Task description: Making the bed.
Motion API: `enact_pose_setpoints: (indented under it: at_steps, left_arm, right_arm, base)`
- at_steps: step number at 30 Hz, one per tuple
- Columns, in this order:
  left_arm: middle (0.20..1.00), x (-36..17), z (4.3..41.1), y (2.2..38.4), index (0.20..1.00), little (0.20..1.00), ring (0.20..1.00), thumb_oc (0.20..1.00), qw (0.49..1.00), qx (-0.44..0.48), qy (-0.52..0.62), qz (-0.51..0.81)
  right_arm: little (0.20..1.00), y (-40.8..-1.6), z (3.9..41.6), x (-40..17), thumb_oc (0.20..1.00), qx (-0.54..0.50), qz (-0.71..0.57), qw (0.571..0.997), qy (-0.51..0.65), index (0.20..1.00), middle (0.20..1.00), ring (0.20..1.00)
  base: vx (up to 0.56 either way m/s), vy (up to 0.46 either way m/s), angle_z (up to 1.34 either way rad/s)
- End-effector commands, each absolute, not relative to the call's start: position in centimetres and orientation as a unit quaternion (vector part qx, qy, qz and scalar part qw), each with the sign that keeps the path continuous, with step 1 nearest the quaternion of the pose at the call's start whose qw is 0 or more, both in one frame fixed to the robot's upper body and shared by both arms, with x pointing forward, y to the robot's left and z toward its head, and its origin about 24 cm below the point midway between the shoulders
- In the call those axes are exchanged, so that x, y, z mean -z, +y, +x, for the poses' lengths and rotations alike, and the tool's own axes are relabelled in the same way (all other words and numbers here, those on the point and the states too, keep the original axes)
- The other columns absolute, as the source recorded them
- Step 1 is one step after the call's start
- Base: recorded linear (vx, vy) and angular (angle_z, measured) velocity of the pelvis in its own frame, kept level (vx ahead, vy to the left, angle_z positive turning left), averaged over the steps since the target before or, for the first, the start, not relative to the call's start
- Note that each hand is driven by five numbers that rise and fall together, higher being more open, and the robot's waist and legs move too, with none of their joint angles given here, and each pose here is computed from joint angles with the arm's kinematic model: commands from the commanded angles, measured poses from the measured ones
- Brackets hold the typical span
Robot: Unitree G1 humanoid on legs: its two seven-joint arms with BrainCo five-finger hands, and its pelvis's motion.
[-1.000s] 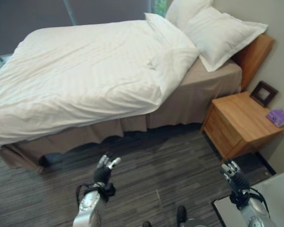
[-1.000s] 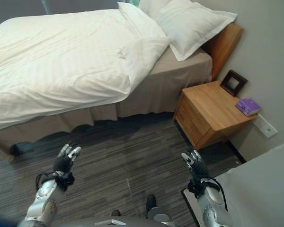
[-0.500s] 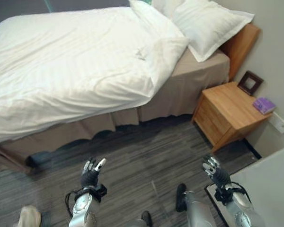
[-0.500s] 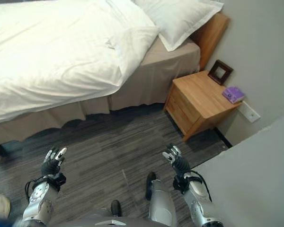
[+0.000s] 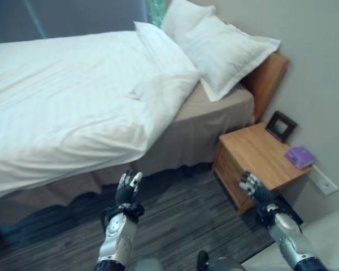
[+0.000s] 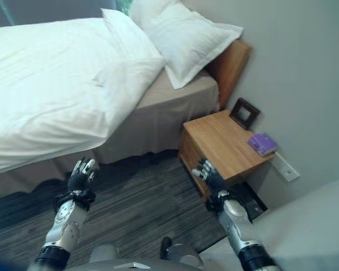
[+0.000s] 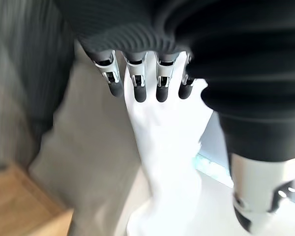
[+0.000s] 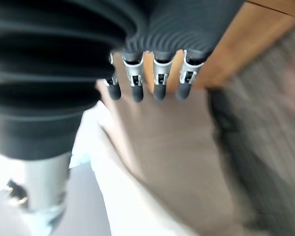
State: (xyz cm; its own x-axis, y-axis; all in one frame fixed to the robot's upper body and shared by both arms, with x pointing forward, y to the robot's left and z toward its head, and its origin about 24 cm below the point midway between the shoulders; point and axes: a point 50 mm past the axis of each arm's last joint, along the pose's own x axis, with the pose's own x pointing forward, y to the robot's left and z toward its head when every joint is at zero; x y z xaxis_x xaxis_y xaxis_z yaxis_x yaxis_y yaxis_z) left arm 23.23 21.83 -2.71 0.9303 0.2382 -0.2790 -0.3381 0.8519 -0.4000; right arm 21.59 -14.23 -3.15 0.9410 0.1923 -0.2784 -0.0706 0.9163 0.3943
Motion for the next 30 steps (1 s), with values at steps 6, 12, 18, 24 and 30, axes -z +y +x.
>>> enact_pose_setpoints:
  at_steps: [6,12,18,24,30]
  left_arm:
    - [1.0,-1.4,25.5,24.2,1.0,1.0,1.0,1.0,0.967,-0.165,-0.001,-0.196]
    - [1.0,-1.7,25.9,23.5,1.0,1.0,1.0,1.0,0.972,-0.146,-0.006,-0.183]
    - [1.0,-5.5,27.3,24.7,1.0,1.0,1.0,1.0,0.984,-0.14,-0.064,-0.092]
    - [1.0,-13.2,30.9,23.7,1.0,1.0,1.0,1.0,0.981,-0.071,-0.18,-0.003]
    - [1.0,-14.8,30.4,24.3,1.0,1.0,1.0,1.0,0.971,-0.103,-0.213,0.043]
  right_arm:
    - [1.0,-21.0,22.4,0.9,1.0,-0.048,0.094,0.988,0.116,1.0,1.0,1.0]
    - [1.0,-21.1,20.5,2.8,1.0,-0.023,0.117,0.982,0.149,1.0,1.0,1.0]
    - [1.0,-19.0,22.0,2.0,1.0,-0.053,0.122,0.983,0.124,1.0,1.0,1.0]
    - [1.0,-19.2,22.2,1.6,1.0,-0.085,0.102,0.983,0.129,1.0,1.0,1.0]
    - [1.0,-19.5,21.5,2.1,1.0,-0.093,0.091,0.981,0.144,1.0,1.0,1.0]
  base:
    - [0.45,0.126,-0.7]
    - [0.31,0.146,0.23]
    - [0.16,0.243,0.09]
    - [0.19,0.052,0.59]
    - [0.16,-0.048,1.14]
